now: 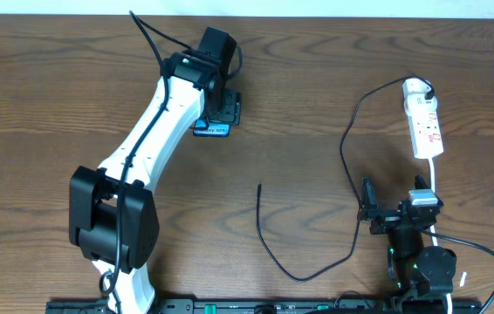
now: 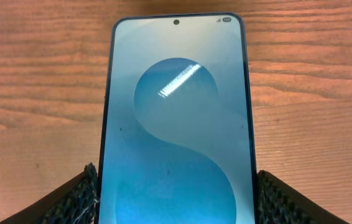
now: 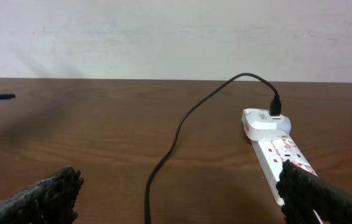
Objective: Plug charger to phone and switch on socket
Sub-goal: 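Lift the phone with the left gripper and tilt it upright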
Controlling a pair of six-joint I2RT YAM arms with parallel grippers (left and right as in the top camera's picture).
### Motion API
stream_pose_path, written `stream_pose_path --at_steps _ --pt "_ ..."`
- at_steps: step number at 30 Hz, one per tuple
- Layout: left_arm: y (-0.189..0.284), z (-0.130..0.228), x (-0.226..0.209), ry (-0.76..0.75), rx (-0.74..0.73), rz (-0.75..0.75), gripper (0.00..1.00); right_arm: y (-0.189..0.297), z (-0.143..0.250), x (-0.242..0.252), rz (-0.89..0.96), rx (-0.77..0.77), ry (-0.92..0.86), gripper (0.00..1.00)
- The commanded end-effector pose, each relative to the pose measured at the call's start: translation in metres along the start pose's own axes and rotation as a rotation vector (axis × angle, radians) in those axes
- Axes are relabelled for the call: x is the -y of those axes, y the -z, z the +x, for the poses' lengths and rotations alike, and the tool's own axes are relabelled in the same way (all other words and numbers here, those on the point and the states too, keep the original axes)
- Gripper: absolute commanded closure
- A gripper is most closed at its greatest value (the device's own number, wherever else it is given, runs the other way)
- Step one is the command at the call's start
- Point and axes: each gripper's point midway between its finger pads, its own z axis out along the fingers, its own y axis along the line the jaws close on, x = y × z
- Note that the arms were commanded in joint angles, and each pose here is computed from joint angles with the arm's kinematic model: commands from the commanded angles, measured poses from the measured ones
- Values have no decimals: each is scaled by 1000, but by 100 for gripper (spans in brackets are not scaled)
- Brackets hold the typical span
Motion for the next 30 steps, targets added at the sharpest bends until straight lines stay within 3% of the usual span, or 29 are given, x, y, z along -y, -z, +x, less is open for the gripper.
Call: stream_pose_path --at_steps 1,9,16,20,22,30 --pt "8 -8 -1 124 27 -2 62 0 1 -1 -2 0 -3 1" --pt "0 -4 -3 149 18 -16 64 0 1 -1 -2 0 -3 1" --pt "-35 17 -12 146 -10 -52 64 0 1 -1 -2 0 -3 1" --pt "-39 20 -22 126 -4 -104 29 0 1 -1 -2 0 -3 1" --pt "-39 19 -22 122 -2 -103 6 0 1 -1 -2 0 -3 1" --pt "-46 23 -33 249 16 -159 6 0 1 -1 -2 0 -3 1"
